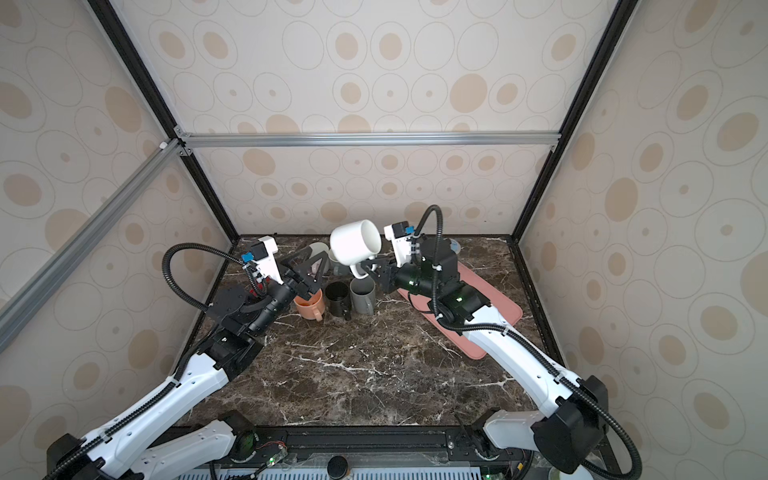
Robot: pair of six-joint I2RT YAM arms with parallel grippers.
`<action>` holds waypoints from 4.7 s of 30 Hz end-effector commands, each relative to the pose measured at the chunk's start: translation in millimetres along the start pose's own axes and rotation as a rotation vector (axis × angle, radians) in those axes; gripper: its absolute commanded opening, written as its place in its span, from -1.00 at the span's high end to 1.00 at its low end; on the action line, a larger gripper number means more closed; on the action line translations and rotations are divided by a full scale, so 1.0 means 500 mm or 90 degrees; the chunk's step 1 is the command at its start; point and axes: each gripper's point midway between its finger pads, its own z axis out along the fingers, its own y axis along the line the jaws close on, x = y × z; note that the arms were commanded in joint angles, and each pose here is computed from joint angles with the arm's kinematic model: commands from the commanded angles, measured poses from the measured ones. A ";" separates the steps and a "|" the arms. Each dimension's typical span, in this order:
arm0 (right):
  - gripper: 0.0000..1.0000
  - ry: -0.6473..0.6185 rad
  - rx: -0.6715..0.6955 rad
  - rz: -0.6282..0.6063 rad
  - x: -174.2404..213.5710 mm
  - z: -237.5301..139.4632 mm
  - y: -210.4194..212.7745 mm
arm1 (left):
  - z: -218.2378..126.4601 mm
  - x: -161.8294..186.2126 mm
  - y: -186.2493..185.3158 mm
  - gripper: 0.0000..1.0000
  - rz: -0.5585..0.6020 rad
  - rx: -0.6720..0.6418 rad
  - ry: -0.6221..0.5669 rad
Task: Turn the mug right side up
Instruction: 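Lower the white mug upright onto the table beside the grey mugs with the right gripper, then open the right gripper and move it over the blue butterfly mug, then lower the right gripper and grasp the blue butterfly mug's body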
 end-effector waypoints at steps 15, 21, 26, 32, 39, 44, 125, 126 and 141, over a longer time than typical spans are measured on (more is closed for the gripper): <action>1.00 0.300 0.127 -0.197 0.293 0.107 -0.028 | -0.079 0.006 0.106 -0.29 0.112 -0.193 0.021; 1.00 0.394 0.245 -0.153 0.386 0.093 -0.101 | -0.085 0.016 0.119 -0.30 0.120 -0.210 0.026; 1.00 0.446 0.323 -0.118 0.446 0.072 -0.151 | -0.088 0.029 0.126 -0.31 0.124 -0.216 0.039; 1.00 0.480 0.392 -0.091 0.492 0.057 -0.193 | -0.093 0.038 0.129 -0.33 0.126 -0.219 0.048; 0.95 0.497 0.411 -0.067 0.511 0.056 -0.202 | -0.098 0.043 0.132 -0.35 0.131 -0.221 0.055; 0.55 0.496 0.412 -0.055 0.515 0.047 -0.199 | -0.101 0.045 0.133 -0.36 0.132 -0.221 0.054; -0.08 0.258 0.563 0.129 0.102 -0.037 -0.907 | 0.364 0.403 0.029 -0.16 -0.001 0.076 0.274; -0.07 0.262 0.559 0.130 0.105 -0.039 -0.903 | 0.363 0.402 0.025 -0.17 0.000 0.077 0.275; 0.02 0.301 0.450 0.151 0.171 -0.040 -0.807 | 0.341 0.406 -0.031 -0.16 0.028 0.105 0.281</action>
